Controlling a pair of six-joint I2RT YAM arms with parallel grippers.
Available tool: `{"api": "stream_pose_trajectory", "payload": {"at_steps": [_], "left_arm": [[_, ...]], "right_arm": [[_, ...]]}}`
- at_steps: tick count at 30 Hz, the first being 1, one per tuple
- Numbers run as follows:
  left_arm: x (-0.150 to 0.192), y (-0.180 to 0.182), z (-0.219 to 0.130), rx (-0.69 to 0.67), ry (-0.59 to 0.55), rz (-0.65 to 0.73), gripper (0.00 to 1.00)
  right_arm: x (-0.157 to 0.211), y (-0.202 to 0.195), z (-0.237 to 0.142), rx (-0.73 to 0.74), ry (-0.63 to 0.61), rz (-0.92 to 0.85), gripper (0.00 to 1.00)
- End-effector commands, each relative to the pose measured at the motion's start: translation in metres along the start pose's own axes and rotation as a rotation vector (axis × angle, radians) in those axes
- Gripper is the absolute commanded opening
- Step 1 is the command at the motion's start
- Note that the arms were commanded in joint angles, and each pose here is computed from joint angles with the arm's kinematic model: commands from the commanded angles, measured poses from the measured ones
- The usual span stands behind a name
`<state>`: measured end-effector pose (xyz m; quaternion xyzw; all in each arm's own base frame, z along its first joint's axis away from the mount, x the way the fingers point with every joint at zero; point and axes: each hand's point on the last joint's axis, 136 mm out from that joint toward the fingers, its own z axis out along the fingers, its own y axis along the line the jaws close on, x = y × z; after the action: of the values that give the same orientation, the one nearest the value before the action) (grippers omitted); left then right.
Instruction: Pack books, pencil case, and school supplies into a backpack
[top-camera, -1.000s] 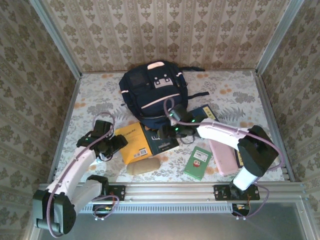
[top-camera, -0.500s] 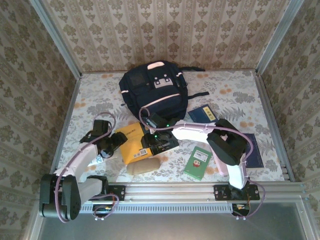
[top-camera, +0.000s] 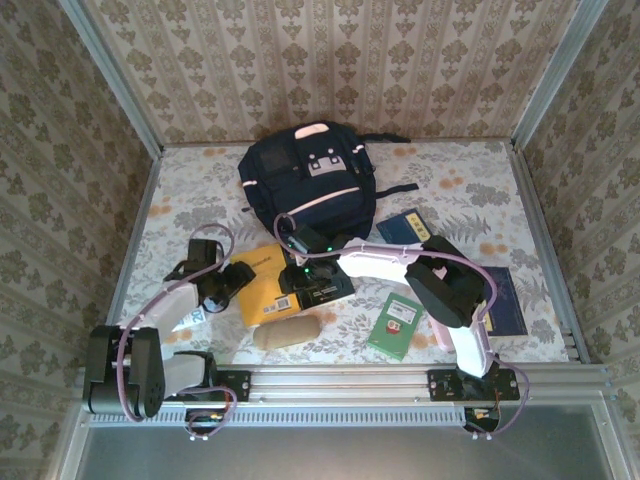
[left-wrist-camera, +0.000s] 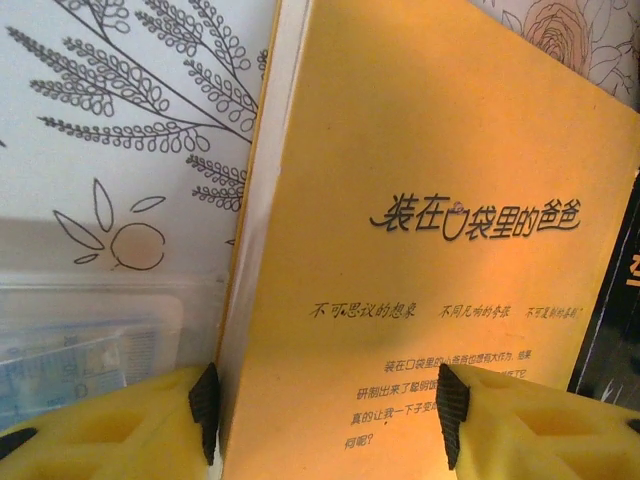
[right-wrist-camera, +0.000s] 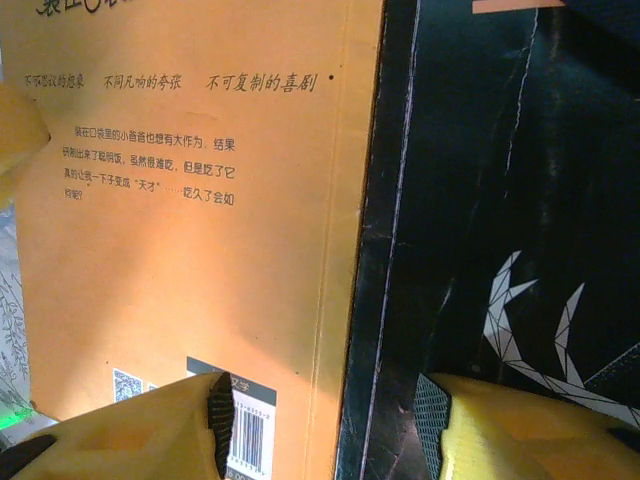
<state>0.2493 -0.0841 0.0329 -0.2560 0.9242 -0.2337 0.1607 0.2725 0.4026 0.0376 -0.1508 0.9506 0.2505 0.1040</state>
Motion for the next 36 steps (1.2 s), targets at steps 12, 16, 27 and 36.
{"api": "stream_pose_trajectory", "payload": {"at_steps": [12, 16, 27, 36], "left_arm": [[0.006, -0.046, -0.037, 0.255, -0.058, 0.051, 0.48], [0.010, -0.049, -0.029, 0.299, -0.030, 0.026, 0.46], [0.009, -0.052, -0.026, 0.280, 0.002, 0.061, 0.16], [-0.008, -0.055, -0.074, 0.179, -0.113, 0.163, 0.03]], "right_arm": [[0.032, -0.031, 0.043, 0.064, 0.102, 0.047, 0.53], [0.032, -0.031, 0.043, 0.063, 0.100, 0.053, 0.53], [0.029, -0.035, 0.038, 0.064, 0.088, 0.074, 0.52], [0.008, -0.036, 0.007, 0.053, 0.004, 0.101, 0.60]]}}
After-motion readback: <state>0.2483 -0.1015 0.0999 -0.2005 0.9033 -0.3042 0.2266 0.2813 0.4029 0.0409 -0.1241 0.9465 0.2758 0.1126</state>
